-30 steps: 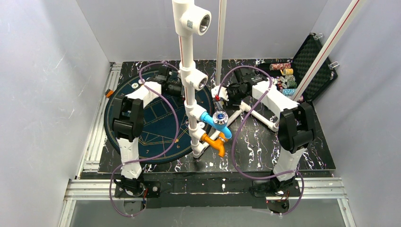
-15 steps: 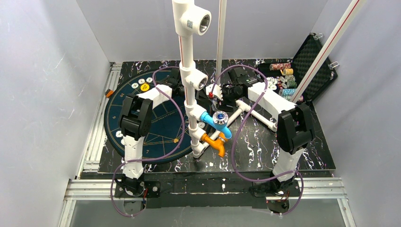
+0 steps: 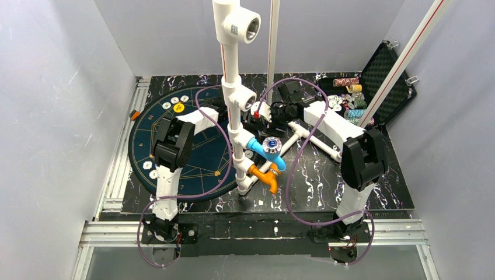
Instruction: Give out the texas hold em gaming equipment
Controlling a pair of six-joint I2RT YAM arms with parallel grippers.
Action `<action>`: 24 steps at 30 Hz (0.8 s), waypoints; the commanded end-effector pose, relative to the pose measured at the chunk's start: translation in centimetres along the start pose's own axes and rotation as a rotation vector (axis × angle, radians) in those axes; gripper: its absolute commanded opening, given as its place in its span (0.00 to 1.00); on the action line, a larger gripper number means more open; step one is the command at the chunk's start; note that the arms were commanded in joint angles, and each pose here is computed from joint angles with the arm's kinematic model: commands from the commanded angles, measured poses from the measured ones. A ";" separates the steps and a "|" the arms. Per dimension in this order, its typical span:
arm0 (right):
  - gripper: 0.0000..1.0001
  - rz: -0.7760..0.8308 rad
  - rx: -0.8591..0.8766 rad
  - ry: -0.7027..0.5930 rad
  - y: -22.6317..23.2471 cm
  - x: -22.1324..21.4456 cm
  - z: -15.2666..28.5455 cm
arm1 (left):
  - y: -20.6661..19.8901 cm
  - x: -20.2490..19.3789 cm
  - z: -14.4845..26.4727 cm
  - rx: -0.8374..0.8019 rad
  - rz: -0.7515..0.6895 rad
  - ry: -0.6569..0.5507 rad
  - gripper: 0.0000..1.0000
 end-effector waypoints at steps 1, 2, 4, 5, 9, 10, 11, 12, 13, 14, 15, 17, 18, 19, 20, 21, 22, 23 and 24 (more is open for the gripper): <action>0.56 0.043 -0.098 -0.054 -2.3 3.3 2.9 | -0.4 -0.8 -0.5 -0.025 0.007 0.040 0.36; 0.57 0.040 -0.097 -0.055 -2.2 3.4 3.0 | -0.4 -0.9 -0.6 -0.027 0.005 0.044 0.30; 0.69 0.020 -0.093 -0.057 -2.2 3.7 3.4 | -0.4 -1.0 -0.6 -0.033 0.005 0.053 0.12; 0.76 -0.003 -0.087 -0.053 -2.0 3.6 3.8 | -0.4 -1.1 -0.6 -0.037 0.004 0.057 0.06; 0.98 -0.166 -0.086 -0.110 -1.4 3.6 5.8 | -0.6 -0.8 0.2 -0.039 -0.019 0.036 0.00; 0.98 -0.220 -0.094 -0.131 -1.5 3.5 6.3 | -0.8 -0.8 0.3 -0.042 -0.036 0.033 0.00; 0.98 -0.302 -0.101 -0.156 -1.5 3.6 6.9 | -1.0 -0.7 0.5 -0.043 -0.055 0.028 0.00; 0.98 -0.371 -0.109 -0.185 -1.7 3.5 7.6 | -1.1 -0.7 0.7 -0.046 -0.071 0.024 0.00; 0.98 -0.436 -0.109 -0.223 -1.9 3.5 8.2 | -1.3 -0.8 0.9 -0.053 -0.087 0.026 0.00; 0.98 -0.498 -0.103 -0.260 -1.9 3.6 8.7 | -1.6 -0.9 1.2 -0.062 -0.111 0.029 0.00; 0.98 -0.547 -0.107 -0.289 -2.1 3.7 9.2 | -1.8 -0.9 1.4 -0.067 -0.128 0.028 0.00; 0.98 -0.650 -0.114 -0.321 -2.2 3.9 9.4 | -2.1 -0.9 1.9 -0.076 -0.149 0.024 0.00; 0.98 -0.695 -0.118 -0.334 -2.3 4.0 9.3 | -2.3 -1.0 2.0 -0.083 -0.156 0.028 0.00; 0.98 -0.750 -0.118 -0.348 -2.3 4.2 9.1 | -2.5 -1.1 2.0 -0.094 -0.163 0.036 0.00; 0.98 -0.799 -0.119 -0.360 -2.3 4.2 8.9 | -2.8 -1.3 2.1 -0.109 -0.163 0.046 0.00; 0.98 -0.857 -0.113 -0.372 -2.3 4.2 8.6 | -3.1 -1.6 2.2 -0.137 -0.166 0.064 0.00; 0.98 -0.905 -0.100 -0.391 -2.3 4.2 8.3 | -3.5 -1.6 2.3 -0.155 -0.169 0.067 0.00; 0.98 -0.971 -0.074 -0.414 -2.0 4.3 8.0 | -3.8 -1.4 2.4 -0.173 -0.183 0.059 0.00; 0.98 -1.001 -0.056 -0.434 -1.9 4.2 7.7 | -4.0 -1.4 2.5 -0.183 -0.181 0.057 0.00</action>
Point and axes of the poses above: each gripper's point midway between its finger pads, its own z axis back along the fingers, its own y axis along the line the jaws close on, x = y × z, the point moved 2 cm from there along z, back along the fingers, and after that the axes turned 12 degrees about z, right-handed, at the moved point
